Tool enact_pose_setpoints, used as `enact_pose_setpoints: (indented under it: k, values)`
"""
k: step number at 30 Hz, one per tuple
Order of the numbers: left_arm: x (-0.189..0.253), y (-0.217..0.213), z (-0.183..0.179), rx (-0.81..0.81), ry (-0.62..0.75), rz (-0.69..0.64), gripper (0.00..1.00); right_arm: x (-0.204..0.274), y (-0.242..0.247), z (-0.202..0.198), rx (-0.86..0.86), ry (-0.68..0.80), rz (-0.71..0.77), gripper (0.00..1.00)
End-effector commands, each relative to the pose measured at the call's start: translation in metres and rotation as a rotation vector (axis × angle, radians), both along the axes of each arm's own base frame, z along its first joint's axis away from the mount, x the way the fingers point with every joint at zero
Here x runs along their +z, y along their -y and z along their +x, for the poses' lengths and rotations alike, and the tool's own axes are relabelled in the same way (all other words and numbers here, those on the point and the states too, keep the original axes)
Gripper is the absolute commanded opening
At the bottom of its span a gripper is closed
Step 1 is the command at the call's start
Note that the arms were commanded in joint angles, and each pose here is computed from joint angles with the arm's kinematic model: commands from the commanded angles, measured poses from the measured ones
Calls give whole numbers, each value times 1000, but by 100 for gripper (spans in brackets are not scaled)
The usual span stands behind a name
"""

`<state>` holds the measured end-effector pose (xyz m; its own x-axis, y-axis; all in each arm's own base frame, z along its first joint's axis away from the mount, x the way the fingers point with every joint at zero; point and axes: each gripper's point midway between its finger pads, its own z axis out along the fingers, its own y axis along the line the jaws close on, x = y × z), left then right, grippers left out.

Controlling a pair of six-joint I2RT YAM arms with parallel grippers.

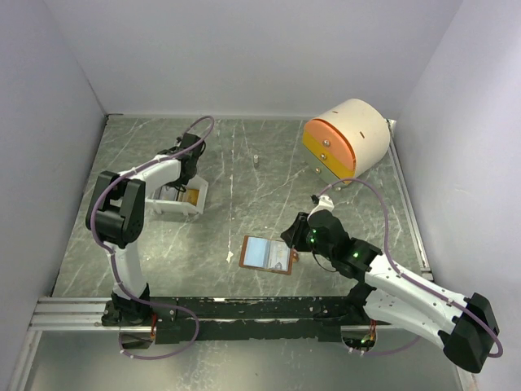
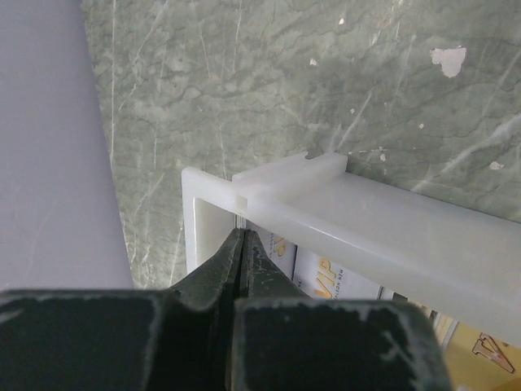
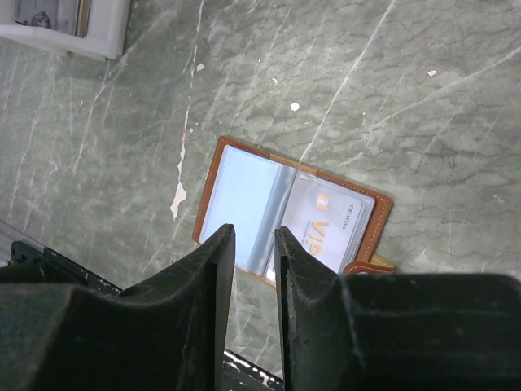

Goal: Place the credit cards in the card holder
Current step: Pick up the credit card from the storage box.

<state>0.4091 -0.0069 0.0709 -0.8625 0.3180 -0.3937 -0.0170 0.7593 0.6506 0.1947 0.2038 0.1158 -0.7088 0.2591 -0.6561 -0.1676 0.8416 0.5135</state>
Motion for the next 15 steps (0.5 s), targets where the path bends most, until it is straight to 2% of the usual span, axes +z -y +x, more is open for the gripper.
enact_pose_setpoints:
  k: [1, 9, 15]
  values:
    - [11, 1, 7, 12, 12, 1, 7, -4, 4, 0, -16, -3, -8, 26]
    - [36, 11, 10, 1, 38, -72, 7, -6, 2, 0, -14, -5, -2, 26]
    - [35, 33, 2, -32, 31, -224, 7, -8, -1, 0, -8, -13, 0, 27]
